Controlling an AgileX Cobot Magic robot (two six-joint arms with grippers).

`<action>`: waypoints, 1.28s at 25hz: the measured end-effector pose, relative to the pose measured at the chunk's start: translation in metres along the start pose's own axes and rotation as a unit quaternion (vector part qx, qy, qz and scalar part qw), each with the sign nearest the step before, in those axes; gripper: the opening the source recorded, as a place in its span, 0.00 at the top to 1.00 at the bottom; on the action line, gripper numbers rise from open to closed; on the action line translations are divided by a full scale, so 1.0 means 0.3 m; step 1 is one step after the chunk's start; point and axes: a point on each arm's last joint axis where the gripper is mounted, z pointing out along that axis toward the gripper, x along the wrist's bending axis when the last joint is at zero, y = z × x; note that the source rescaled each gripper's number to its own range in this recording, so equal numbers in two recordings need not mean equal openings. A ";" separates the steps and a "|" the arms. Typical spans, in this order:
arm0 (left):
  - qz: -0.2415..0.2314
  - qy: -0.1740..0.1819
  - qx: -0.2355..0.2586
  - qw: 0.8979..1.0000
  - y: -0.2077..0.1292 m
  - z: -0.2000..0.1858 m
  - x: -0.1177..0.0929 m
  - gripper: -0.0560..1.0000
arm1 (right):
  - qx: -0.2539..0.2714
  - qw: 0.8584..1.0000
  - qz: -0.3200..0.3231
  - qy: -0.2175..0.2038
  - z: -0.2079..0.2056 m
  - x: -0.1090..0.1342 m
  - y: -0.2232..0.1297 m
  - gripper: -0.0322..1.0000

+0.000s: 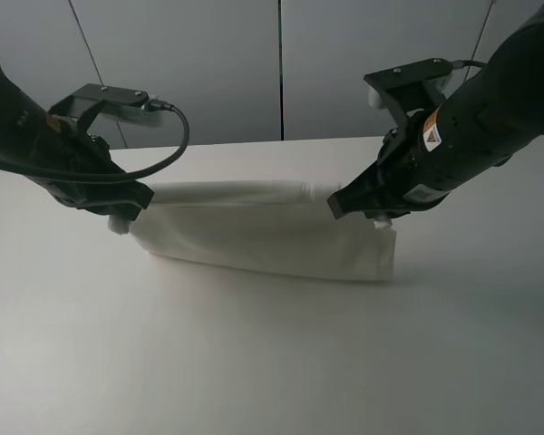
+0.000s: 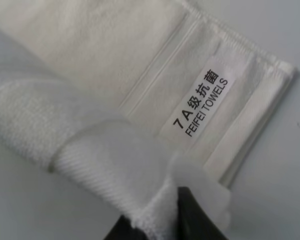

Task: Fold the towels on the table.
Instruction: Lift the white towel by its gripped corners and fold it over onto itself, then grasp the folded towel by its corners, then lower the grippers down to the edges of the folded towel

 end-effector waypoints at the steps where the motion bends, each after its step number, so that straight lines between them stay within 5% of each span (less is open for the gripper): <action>1: 0.000 0.000 -0.005 1.000 0.003 0.000 0.000 0.92 | 0.002 1.000 0.001 -0.003 0.011 0.000 0.001 0.97; 5: 0.000 0.003 -0.027 1.000 0.017 -0.001 0.004 0.86 | 0.011 1.000 -0.007 -0.015 0.062 0.000 0.001 0.97; 13: 0.022 0.021 -0.072 0.997 0.045 -0.004 0.019 0.57 | 0.001 0.998 0.001 -0.068 0.141 -0.022 0.009 0.97; 15: 0.023 0.025 -0.077 0.996 0.048 -0.005 0.025 0.44 | -0.009 0.997 0.013 -0.076 0.145 -0.026 0.015 0.95; 17: 0.022 0.030 -0.083 0.996 0.051 -0.006 0.035 0.30 | -0.024 0.996 0.023 -0.078 0.144 -0.028 0.023 0.75; 20: 0.000 0.035 -0.095 0.995 0.057 -0.009 0.058 0.17 | -0.037 0.994 0.061 -0.077 0.144 -0.029 0.029 0.18; 21: -0.007 0.038 -0.097 0.995 0.058 -0.010 0.070 0.15 | -0.040 0.994 0.068 -0.078 0.144 -0.029 0.030 0.08; 32: -0.029 0.047 -0.092 0.994 0.052 -0.012 0.108 0.14 | -0.036 0.991 0.092 -0.086 0.143 -0.034 0.026 0.00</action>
